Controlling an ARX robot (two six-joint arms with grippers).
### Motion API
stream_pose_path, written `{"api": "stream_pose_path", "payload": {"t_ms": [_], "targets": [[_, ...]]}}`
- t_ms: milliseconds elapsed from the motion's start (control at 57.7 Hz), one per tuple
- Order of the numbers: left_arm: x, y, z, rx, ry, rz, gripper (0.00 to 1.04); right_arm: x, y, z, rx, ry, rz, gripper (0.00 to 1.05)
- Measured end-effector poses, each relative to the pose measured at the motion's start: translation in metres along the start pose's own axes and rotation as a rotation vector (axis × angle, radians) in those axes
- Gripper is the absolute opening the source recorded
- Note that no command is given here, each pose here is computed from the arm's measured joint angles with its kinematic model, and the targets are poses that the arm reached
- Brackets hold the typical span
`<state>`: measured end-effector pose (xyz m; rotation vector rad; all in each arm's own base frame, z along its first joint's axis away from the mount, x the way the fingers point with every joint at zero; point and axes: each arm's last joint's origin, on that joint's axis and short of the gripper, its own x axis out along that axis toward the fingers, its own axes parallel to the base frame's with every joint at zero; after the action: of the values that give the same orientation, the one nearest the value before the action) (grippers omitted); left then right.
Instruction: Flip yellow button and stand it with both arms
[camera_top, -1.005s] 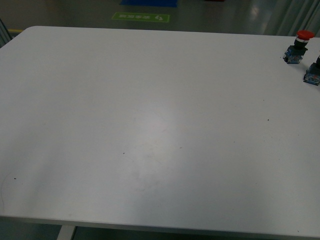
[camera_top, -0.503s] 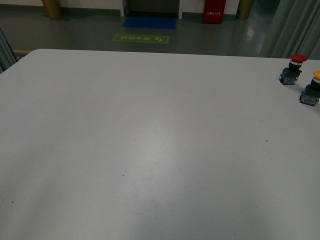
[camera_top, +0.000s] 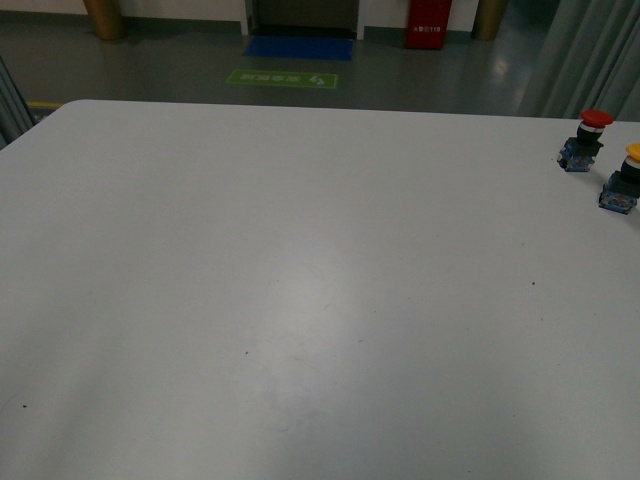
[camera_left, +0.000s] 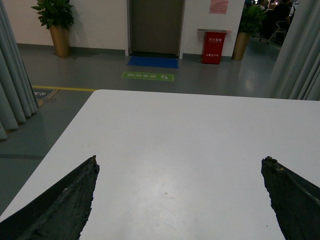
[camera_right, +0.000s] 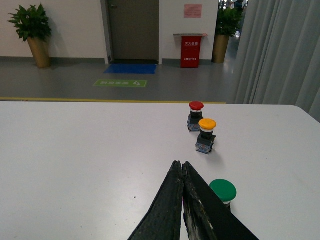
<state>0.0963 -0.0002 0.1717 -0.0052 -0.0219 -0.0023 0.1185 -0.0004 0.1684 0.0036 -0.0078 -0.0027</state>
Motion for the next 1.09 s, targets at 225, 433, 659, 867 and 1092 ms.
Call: {"api": "stream_pose_path", "payload": {"t_ms": [225,433,659,867,1092], "targets": [[0.0,0.0,0.0,0.0,0.0,0.0,0.98,-0.005,0.0,0.0,0.0,0.0,0.001,0.03],[0.0,0.0,0.0,0.0,0.0,0.0,0.98,-0.009,0.0,0.0,0.0,0.0,0.0,0.03],[0.0,0.0,0.0,0.0,0.0,0.0,0.98,-0.019,0.0,-0.005,-0.001,0.033,0.001,0.03],[0.0,0.0,0.0,0.0,0.0,0.0,0.98,-0.021,0.0,-0.003,-0.001,0.007,0.001,0.03],[0.0,0.0,0.0,0.0,0.0,0.0,0.98,-0.021,0.0,-0.003,-0.002,0.007,0.001,0.23]]}}
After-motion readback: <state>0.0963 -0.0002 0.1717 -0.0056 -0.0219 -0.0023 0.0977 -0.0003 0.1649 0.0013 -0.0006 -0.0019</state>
